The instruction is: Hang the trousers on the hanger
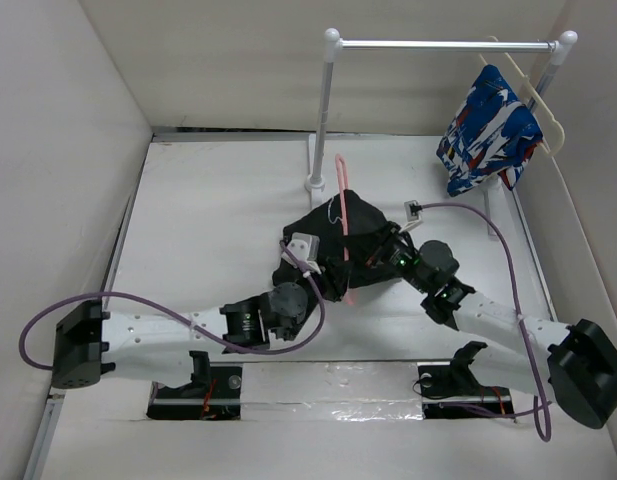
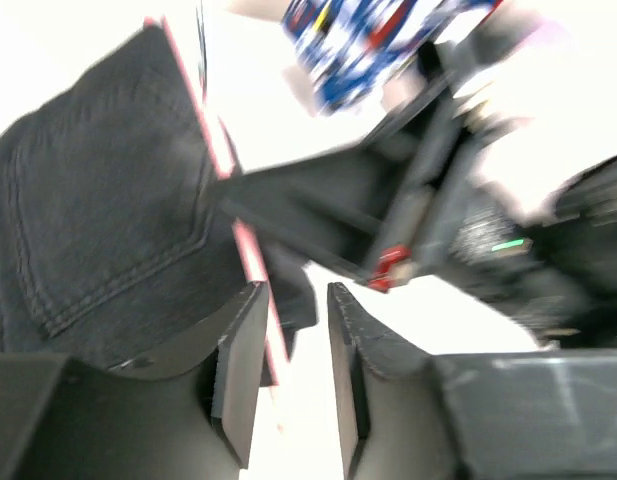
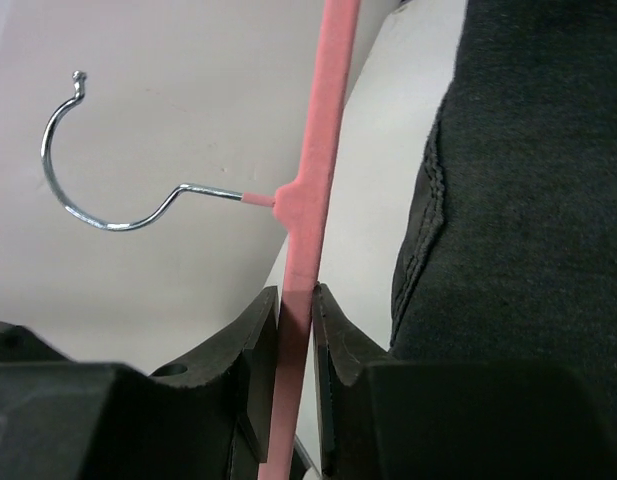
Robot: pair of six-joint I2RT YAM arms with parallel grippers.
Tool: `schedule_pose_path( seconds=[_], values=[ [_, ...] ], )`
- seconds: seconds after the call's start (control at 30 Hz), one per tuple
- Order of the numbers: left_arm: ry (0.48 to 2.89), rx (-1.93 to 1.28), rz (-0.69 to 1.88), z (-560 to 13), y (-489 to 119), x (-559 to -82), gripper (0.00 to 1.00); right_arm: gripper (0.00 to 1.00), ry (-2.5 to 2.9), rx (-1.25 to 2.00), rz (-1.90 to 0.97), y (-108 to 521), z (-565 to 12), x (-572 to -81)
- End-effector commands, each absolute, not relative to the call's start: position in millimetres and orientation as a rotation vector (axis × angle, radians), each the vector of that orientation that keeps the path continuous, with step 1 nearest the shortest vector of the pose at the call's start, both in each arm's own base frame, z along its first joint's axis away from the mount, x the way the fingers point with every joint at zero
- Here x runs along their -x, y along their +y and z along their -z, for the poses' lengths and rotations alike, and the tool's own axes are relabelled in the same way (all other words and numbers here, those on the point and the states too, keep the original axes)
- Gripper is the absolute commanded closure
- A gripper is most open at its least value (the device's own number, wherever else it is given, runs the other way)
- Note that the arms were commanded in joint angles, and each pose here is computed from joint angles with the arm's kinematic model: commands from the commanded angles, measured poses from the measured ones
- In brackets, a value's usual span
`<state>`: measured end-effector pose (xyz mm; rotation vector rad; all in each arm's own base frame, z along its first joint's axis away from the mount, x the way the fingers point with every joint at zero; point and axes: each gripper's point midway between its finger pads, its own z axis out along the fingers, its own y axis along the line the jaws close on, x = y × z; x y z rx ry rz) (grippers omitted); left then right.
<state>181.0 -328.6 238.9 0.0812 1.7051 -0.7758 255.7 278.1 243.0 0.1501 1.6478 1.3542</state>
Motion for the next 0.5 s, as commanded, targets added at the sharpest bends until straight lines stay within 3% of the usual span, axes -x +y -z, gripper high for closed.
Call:
schedule_pose_path(
  seconds=[0.0,0.13,0.47],
  values=[
    [1.534,0.033,0.962,-332.4,-318.4,-175.1,0.72,1.0,1.409,-0.109,-1.48,267.7,-313.8,-259.2],
    [1.522,0.096,0.934,-336.0,-290.9,-177.7,0.65,1.0,1.321,-0.111,-1.501,251.7,-345.2,-263.9],
    [1.541,0.199,0.958,-319.5,-256.7,-175.0,0.63,1.0,1.169,-0.119,-1.526,214.7,-411.8,-298.4]
  ],
)
